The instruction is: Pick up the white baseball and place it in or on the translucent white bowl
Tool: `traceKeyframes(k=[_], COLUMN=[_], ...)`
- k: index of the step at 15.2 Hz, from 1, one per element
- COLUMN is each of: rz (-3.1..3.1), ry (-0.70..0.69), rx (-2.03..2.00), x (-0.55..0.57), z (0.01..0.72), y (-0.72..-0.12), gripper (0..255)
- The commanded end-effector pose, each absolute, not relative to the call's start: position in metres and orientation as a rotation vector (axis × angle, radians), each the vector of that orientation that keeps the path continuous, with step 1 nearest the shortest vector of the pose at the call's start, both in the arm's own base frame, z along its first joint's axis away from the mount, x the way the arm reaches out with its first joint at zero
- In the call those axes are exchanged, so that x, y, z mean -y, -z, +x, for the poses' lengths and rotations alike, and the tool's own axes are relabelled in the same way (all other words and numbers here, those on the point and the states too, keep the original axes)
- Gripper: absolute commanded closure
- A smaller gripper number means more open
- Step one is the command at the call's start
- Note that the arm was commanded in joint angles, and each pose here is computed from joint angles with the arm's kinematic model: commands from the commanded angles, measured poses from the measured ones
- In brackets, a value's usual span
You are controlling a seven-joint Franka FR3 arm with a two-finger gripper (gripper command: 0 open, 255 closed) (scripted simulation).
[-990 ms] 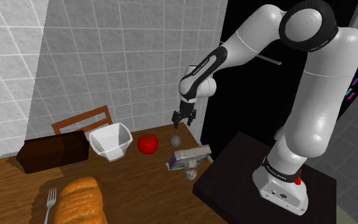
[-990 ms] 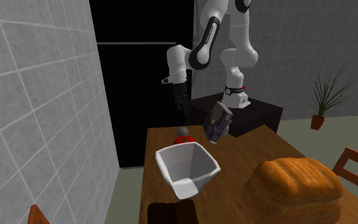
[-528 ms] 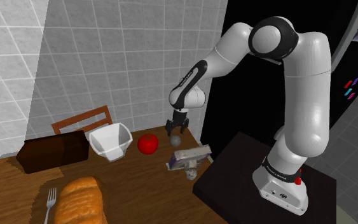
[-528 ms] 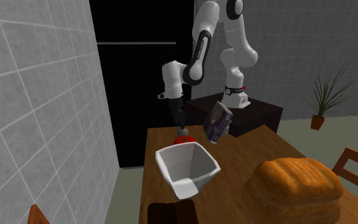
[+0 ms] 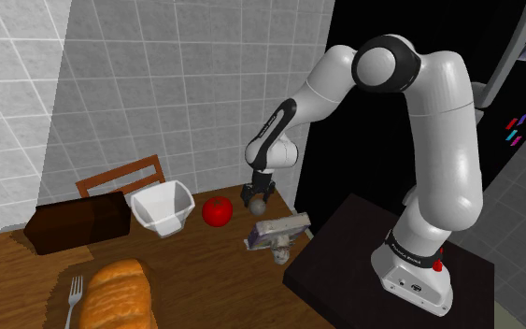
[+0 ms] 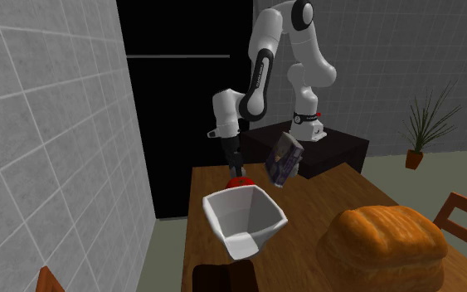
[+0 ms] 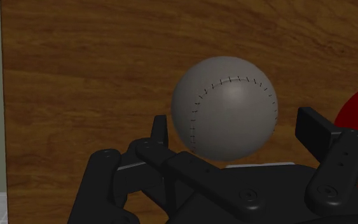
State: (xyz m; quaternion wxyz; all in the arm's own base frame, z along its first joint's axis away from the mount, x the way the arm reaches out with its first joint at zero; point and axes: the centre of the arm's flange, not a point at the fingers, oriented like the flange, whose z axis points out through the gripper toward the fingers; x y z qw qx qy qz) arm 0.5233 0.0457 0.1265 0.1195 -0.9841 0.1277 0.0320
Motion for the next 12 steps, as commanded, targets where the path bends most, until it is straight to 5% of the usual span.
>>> traceKeyframes(k=[1,6,7,12], rz=[-2.876,-2.876,-2.876,-2.876], ry=[-0.093,-0.093,-0.093,-0.093], rx=[-0.373,-0.373,-0.373,-0.373], x=[-0.0456,-0.0456,-0.0456,-0.0457], z=[0.5233,0.5233,0.5233,0.5233], y=[-0.1255,-0.1256,-0.1256,-0.1256], gripper=[0,0,255,255])
